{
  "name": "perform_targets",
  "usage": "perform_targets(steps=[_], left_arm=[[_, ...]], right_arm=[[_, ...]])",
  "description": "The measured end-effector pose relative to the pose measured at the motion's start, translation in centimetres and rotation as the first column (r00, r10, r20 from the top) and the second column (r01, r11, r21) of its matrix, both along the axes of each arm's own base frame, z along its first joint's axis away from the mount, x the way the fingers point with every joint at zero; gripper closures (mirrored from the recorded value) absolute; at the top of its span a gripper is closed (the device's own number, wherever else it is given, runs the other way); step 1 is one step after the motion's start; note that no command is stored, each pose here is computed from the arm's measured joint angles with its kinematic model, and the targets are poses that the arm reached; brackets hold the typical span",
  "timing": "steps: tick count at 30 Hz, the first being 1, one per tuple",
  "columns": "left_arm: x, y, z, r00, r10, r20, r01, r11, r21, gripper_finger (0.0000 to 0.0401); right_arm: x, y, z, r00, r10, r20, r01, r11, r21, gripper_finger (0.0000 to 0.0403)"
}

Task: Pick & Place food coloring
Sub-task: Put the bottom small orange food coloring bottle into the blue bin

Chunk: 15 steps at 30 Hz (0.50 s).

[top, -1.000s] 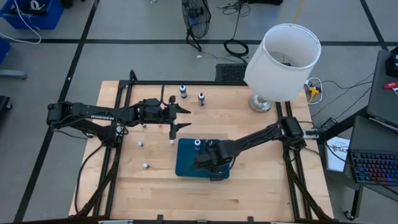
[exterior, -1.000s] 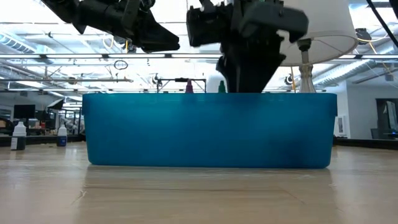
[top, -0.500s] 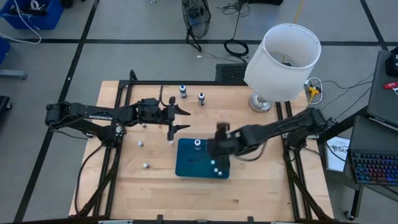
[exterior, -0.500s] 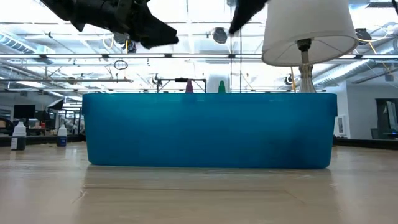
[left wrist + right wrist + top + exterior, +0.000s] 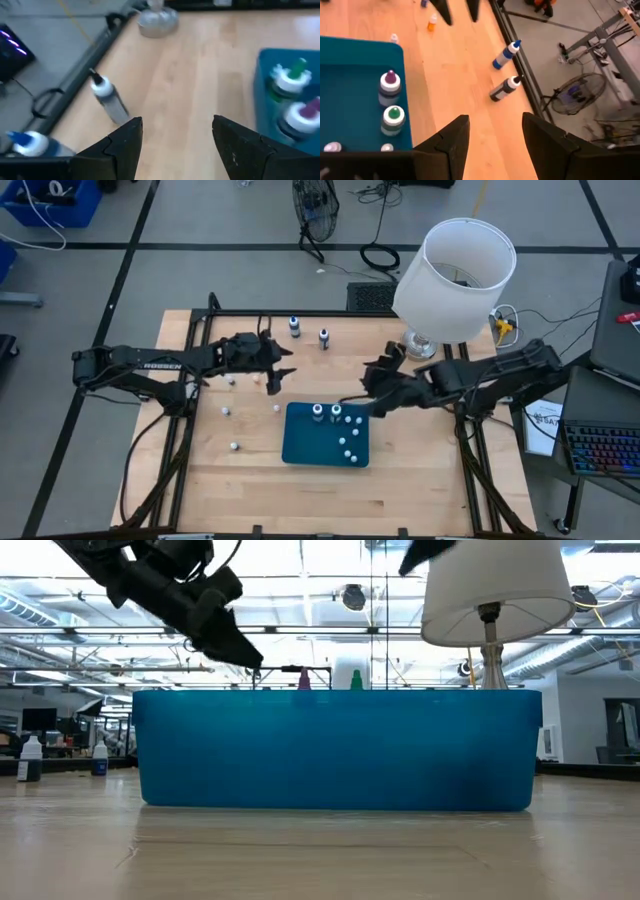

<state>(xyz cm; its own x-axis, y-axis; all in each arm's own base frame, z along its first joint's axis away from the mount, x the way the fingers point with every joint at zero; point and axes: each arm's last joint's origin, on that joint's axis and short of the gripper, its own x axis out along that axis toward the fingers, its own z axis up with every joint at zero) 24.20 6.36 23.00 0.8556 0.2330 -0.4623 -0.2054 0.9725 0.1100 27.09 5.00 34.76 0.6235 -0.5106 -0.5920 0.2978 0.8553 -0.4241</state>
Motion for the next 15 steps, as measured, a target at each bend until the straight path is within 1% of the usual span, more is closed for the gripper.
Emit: perform_targets(steps=[3,5,7,10,13,15], left_arm=[[-0.1,-0.5,-0.4,0.998,-0.057,-0.036,0.054,0.996,-0.069,0.0160],[-0.4,-0.9,-1.0,0.994,-0.050,-0.095,0.041,0.995,-0.094,0.0160],[-0.8,-1.5,-1.7,0.981,-0.018,-0.195,0.002,0.996,-0.084,0.0160],[-1.5,-2.4,-2.4,0.943,0.017,-0.331,-0.042,0.997,-0.070,0.0160],[-1.6,-3.6,-2.0,0.924,-0.007,-0.381,-0.037,0.993,-0.109,0.0160],[-1.6,-4.6,-1.8,0.915,-0.036,-0.403,-0.014,0.993,-0.120,0.0160]], right_arm=[[-1.4,-0.5,-2.0,0.997,-0.006,0.079,0.004,1.000,0.022,0.0235],[-2.4,-0.7,-3.4,0.993,0.002,0.116,-0.005,1.000,0.027,0.0235],[-3.3,-0.9,-4.5,0.988,0.013,0.155,-0.017,0.999,0.028,0.0235],[-4.4,-1.2,-5.7,0.977,0.026,0.213,-0.031,0.999,0.020,0.0236],[-5.2,-1.4,-7.2,0.968,0.052,0.246,-0.053,0.999,-0.002,0.0236],[-5.6,-1.5,-8.0,0.960,0.070,0.271,-0.067,0.998,-0.019,0.0236]])
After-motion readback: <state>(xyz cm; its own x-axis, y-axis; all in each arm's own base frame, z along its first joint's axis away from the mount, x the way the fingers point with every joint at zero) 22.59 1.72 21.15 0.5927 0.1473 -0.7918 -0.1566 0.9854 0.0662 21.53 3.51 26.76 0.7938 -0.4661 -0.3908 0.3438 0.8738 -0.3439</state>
